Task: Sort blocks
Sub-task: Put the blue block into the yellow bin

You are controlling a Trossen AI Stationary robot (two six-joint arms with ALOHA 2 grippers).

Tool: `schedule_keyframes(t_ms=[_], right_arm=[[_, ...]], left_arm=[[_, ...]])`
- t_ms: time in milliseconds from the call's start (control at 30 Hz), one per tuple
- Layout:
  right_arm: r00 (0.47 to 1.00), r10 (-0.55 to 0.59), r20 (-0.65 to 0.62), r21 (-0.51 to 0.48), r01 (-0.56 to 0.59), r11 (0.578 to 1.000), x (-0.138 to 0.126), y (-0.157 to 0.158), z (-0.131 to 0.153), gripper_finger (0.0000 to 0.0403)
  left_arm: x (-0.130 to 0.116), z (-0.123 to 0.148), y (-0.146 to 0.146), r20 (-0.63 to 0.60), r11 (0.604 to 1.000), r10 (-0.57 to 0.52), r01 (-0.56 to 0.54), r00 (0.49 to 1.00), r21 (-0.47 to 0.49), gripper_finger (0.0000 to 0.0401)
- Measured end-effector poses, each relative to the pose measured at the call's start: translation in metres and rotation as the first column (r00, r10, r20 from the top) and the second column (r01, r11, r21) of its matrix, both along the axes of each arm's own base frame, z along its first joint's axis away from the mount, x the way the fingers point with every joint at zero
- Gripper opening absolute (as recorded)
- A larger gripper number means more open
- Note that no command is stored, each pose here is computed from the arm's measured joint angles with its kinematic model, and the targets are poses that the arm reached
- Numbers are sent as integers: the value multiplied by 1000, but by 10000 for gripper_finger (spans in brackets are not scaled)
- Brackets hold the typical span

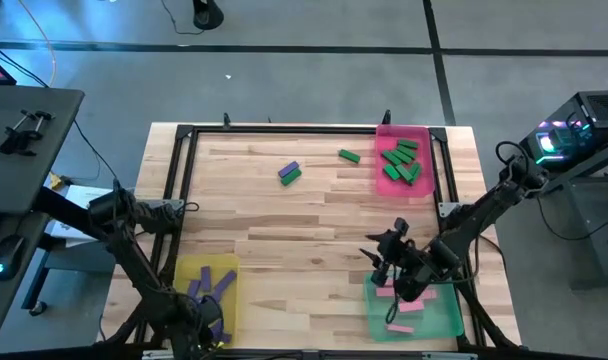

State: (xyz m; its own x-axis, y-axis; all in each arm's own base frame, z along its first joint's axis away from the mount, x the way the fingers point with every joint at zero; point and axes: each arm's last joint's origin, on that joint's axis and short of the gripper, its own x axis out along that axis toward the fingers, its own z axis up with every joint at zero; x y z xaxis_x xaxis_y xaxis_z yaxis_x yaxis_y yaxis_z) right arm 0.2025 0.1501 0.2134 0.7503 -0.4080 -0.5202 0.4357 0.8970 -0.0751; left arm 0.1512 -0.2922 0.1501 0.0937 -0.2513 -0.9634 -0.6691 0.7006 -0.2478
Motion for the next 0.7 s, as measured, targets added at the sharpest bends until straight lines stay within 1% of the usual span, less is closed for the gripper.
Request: schedule_keyframes(t_ms=[133,200,233,400,500,600,700], right_arm=[[999,3,-42,112,2,994,11,-9,-1,171],[999,-14,-43,140,20,990,17,-15,0,171],[999,-23,-39,145,29,989,20,-17,0,171],[999,-20,-36,128,25,991,35,-28,-2,171],[999,3,-32,145,1,989,48,-33,-5,171],[999,35,-35,140,-29,990,63,-40,-12,171],[996,76,-55,89,-71,994,79,-50,-21,171]], left_arm=[[2,-1,8,-38,998,28,-26,999,51,79],[1,-2,14,-66,994,37,-30,997,106,91],[0,-2,16,-72,993,40,-31,997,116,100],[-5,5,25,-90,985,51,-35,995,170,162],[-9,15,29,-85,985,45,-30,995,167,196],[-13,36,35,-48,992,27,-21,998,125,211],[-18,54,46,15,990,30,-32,999,139,214]])
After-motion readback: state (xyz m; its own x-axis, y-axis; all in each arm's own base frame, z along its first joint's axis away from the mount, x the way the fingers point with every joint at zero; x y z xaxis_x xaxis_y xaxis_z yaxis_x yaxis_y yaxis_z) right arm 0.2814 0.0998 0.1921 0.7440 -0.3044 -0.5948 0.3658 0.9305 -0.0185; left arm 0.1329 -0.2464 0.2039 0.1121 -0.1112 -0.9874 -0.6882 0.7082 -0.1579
